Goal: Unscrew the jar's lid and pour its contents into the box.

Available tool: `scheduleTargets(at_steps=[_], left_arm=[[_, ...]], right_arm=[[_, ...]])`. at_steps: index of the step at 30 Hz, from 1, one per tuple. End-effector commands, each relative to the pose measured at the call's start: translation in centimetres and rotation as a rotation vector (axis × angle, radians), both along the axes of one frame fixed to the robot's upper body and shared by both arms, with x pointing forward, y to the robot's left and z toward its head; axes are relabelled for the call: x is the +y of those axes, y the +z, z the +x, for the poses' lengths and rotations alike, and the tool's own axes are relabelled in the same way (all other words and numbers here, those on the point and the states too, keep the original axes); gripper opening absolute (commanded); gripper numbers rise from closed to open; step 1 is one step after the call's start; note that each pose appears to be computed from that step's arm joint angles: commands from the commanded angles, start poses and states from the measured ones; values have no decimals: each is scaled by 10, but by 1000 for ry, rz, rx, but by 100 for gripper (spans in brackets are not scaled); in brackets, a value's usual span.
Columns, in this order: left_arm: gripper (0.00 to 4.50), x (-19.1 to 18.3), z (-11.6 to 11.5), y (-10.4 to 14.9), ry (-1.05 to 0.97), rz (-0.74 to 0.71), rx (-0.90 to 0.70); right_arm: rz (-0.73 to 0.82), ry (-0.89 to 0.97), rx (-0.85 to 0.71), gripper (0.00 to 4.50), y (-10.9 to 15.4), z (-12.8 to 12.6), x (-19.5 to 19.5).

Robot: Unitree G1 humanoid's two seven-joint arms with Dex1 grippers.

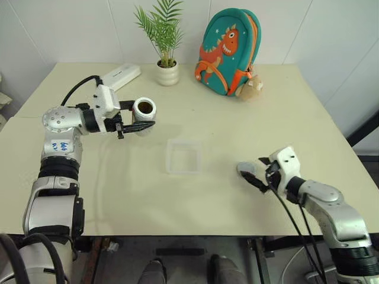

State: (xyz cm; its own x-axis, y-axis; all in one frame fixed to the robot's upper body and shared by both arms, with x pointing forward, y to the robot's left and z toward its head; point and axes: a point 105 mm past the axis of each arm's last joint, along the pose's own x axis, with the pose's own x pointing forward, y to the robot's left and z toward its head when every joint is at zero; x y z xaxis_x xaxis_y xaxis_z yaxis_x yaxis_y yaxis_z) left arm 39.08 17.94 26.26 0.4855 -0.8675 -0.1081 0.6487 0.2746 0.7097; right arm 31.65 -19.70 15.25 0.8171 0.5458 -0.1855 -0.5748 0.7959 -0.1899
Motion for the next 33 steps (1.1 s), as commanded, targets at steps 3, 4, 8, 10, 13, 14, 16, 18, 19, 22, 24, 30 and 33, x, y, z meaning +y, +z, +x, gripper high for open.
scheduleTargets(at_steps=[3, 4, 8, 10, 13, 14, 16, 18, 19, 22, 24, 30, 33], left_arm=[[212, -11, 17, 12, 107, 253, -258], [212, -18, 19, 15, 110, 288, -313], [212, -40, 22, 12, 67, 478, -481], [212, -47, 21, 10, 39, 528, -545], [212, -73, 13, 10, -68, 604, -705], [212, -82, 10, 8, -118, 654, -779], [212, -92, 6, 5, -178, 705, -869], [212, -98, 6, 5, -196, 718, -934], [212, -100, 6, 6, -199, 722, -964], [212, -112, 9, 7, -230, 785, -1150], [212, -116, 11, 7, -250, 811, -1255], [212, -121, 13, 1, -326, 869, -1447], [212, -126, 14, -2, -359, 881, -1517]], right_arm=[[146, 296, -135, 441, 79, -45, 27], [173, 338, -154, 441, 88, -52, 30], [120, 404, -108, 441, 84, -68, 25], [86, 420, -80, 441, 79, -72, 21], [55, 450, -40, 441, 77, -78, 18], [46, 459, -26, 441, 76, -80, 17], [40, 465, -16, 441, 76, -81, 15], [43, 462, -18, 441, 77, -79, 13], [46, 461, -20, 441, 78, -79, 13], [74, 433, -38, 441, 83, -76, 5], [95, 416, -49, 441, 85, -74, 2], [142, 353, -123, 441, 97, -66, -6], [127, 339, -130, 441, 97, -62, -7]])
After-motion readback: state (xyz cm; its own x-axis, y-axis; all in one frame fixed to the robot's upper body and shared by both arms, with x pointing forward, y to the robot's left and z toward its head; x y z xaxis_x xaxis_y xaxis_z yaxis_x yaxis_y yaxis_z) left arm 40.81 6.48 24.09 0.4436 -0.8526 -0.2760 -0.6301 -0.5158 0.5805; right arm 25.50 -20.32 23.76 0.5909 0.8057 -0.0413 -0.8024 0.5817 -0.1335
